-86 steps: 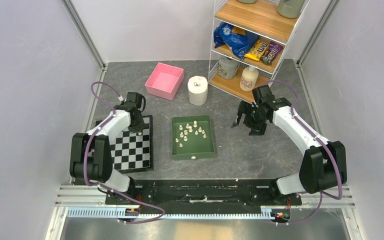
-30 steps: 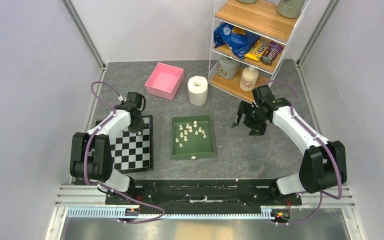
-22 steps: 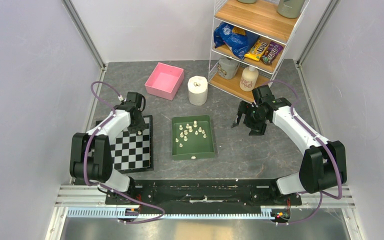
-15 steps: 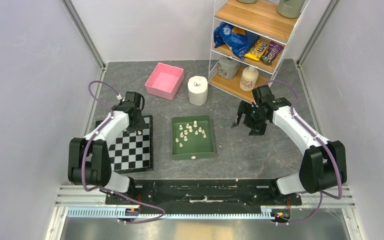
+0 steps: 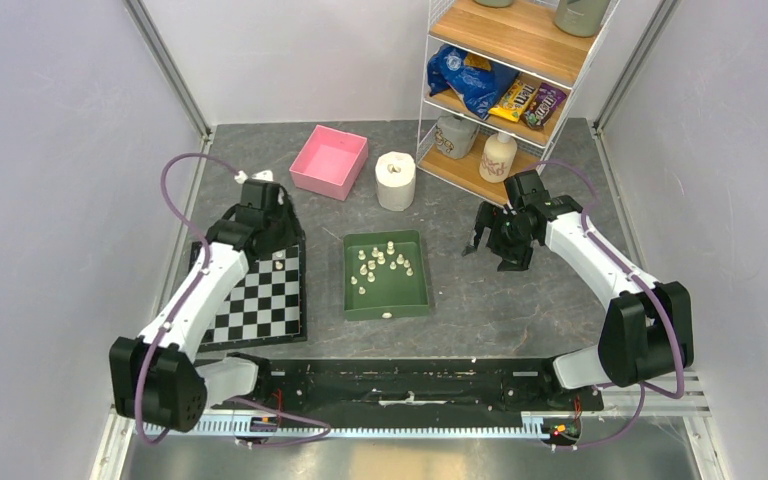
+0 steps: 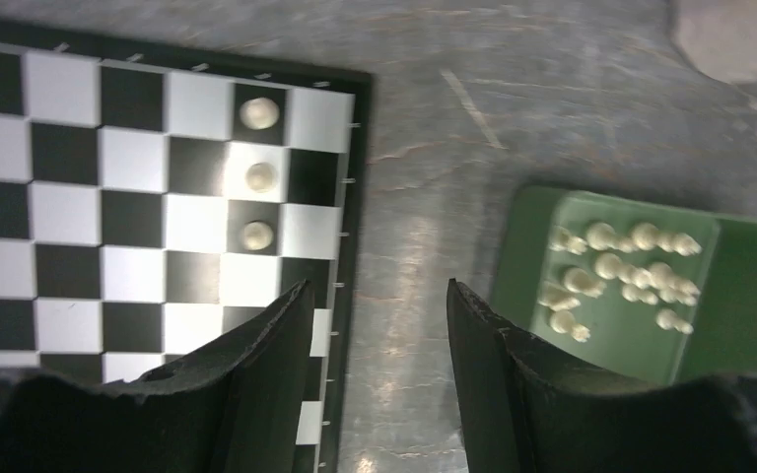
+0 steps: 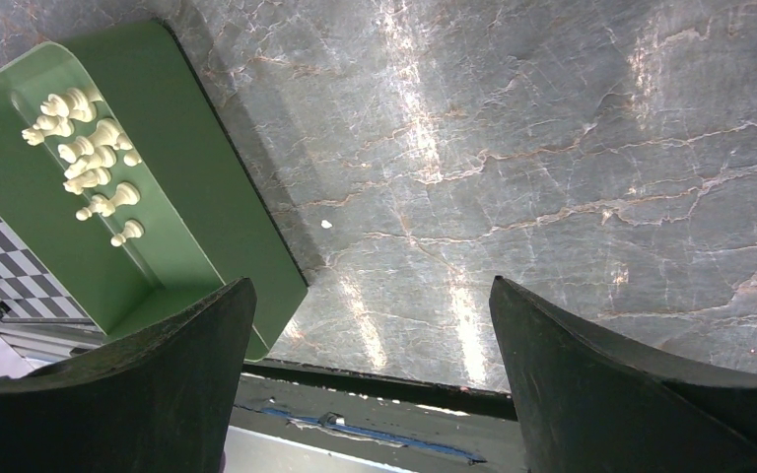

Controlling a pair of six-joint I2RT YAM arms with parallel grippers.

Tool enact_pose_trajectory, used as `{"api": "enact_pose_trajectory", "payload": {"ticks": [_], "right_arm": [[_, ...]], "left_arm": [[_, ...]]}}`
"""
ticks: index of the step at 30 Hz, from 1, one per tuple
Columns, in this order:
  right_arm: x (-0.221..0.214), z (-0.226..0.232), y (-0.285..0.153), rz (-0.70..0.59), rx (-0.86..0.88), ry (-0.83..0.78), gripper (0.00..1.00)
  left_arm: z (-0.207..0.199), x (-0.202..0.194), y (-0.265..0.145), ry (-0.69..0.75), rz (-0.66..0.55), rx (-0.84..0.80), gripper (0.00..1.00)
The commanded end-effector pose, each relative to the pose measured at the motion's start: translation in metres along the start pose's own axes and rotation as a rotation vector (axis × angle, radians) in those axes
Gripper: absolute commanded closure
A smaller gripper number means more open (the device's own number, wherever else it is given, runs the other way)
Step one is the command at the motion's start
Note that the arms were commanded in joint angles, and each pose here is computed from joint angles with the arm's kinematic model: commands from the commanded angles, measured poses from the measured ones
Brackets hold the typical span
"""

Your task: Set up the chess pieces on the board

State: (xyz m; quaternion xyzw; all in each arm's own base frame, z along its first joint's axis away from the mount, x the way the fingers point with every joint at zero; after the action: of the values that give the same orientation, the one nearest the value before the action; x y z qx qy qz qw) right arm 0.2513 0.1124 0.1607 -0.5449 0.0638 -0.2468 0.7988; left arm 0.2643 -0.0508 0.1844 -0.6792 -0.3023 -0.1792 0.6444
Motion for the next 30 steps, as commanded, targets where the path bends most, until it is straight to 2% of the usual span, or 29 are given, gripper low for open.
{"api": "enact_pose_trajectory", "payload": {"ticks": [1,2,8,16,22,30], "right_arm": [[0.002,0.005,-0.006,-0.023,0.040,-0.019,0.03],[0.001,0.004,-0.006,-0.021,0.038,-0.017,0.00],[-0.001,0.002,-0.009,-0.033,0.037,-0.015,0.01],[-0.002,-0.001,-0.009,-0.042,0.023,-0.018,0.01],[-0.002,-0.002,-0.009,-0.043,0.017,-0.019,0.01],[-0.002,-0.003,-0.009,-0.044,0.013,-0.025,0.01]], "left_arm": [[-0.055,0.012,-0.019,0.101,-0.074,-0.137,0.41],[-0.073,0.008,-0.020,0.136,-0.065,-0.171,0.41],[-0.155,-0.020,-0.018,0.280,-0.020,-0.314,0.44],[-0.220,-0.068,0.003,0.426,0.098,-0.375,0.51],[-0.241,-0.087,0.018,0.433,0.134,-0.375,0.56],[-0.230,-0.087,0.034,0.466,0.103,-0.252,0.59]]}}
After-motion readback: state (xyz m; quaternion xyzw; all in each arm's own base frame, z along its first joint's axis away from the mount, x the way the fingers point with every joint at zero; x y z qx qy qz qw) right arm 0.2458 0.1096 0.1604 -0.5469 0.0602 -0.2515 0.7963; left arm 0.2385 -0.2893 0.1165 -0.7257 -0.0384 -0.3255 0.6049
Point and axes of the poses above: each gripper's point midway between its finger pads, its own y axis out along the fingers, its own z axis along the line the jaws close on, x = y × z, the point moved 6 cm from there along -y, back along the fingers, and after that the axes turned 8 degrees about y, right-handed, at the moved point
